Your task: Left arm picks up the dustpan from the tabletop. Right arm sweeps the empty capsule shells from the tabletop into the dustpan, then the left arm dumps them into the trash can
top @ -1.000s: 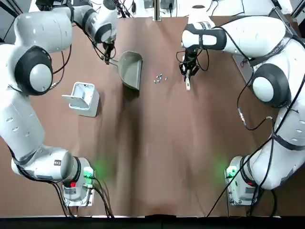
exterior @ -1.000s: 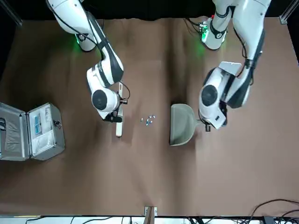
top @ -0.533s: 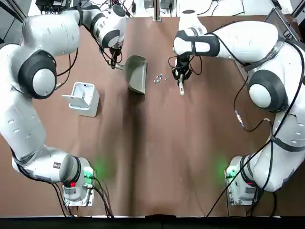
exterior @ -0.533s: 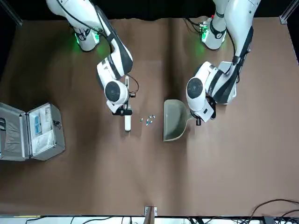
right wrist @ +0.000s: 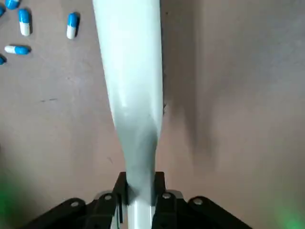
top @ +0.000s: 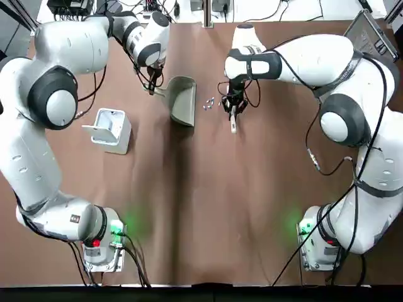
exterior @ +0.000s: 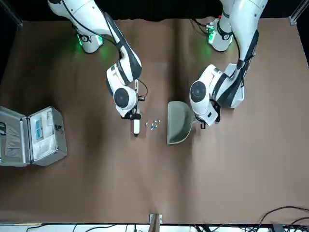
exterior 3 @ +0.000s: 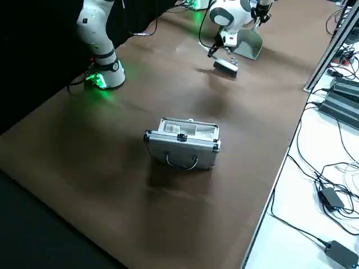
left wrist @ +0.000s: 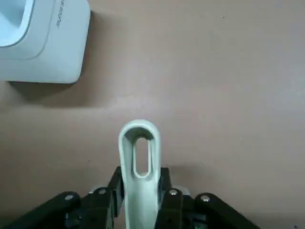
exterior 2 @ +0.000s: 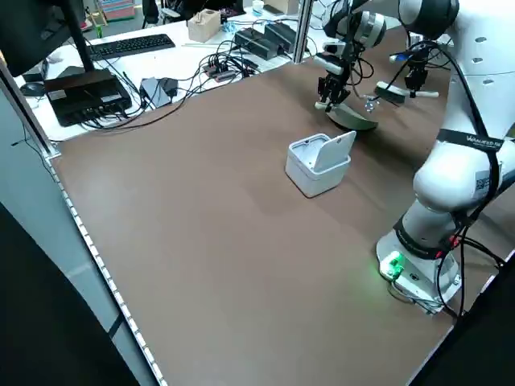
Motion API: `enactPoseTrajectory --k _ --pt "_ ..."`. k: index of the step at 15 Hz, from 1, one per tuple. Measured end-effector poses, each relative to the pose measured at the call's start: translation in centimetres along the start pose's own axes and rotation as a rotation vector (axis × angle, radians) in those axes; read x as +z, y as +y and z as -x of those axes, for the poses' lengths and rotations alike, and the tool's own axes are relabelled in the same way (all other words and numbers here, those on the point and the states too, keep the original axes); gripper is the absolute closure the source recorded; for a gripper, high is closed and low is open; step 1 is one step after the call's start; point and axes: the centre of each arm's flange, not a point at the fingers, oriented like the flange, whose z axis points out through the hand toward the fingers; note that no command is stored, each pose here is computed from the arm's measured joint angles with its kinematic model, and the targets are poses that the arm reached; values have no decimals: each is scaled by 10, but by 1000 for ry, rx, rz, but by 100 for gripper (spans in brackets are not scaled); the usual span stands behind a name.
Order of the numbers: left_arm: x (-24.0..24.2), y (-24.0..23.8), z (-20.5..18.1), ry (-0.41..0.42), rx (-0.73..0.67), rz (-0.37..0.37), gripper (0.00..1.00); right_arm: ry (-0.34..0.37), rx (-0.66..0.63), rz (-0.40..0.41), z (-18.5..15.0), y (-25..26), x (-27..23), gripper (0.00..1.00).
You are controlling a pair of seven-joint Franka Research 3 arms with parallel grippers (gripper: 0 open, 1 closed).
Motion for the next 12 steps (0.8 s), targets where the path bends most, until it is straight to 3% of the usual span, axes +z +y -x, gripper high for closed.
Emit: enactPoseTrajectory --k 7,12 --pt "-3 7 29 -17 14 15 67 0 75 2 1 -40 19 74" --pt "8 11 46 23 -1 45 67 -5 81 -12 1 -61 27 74"
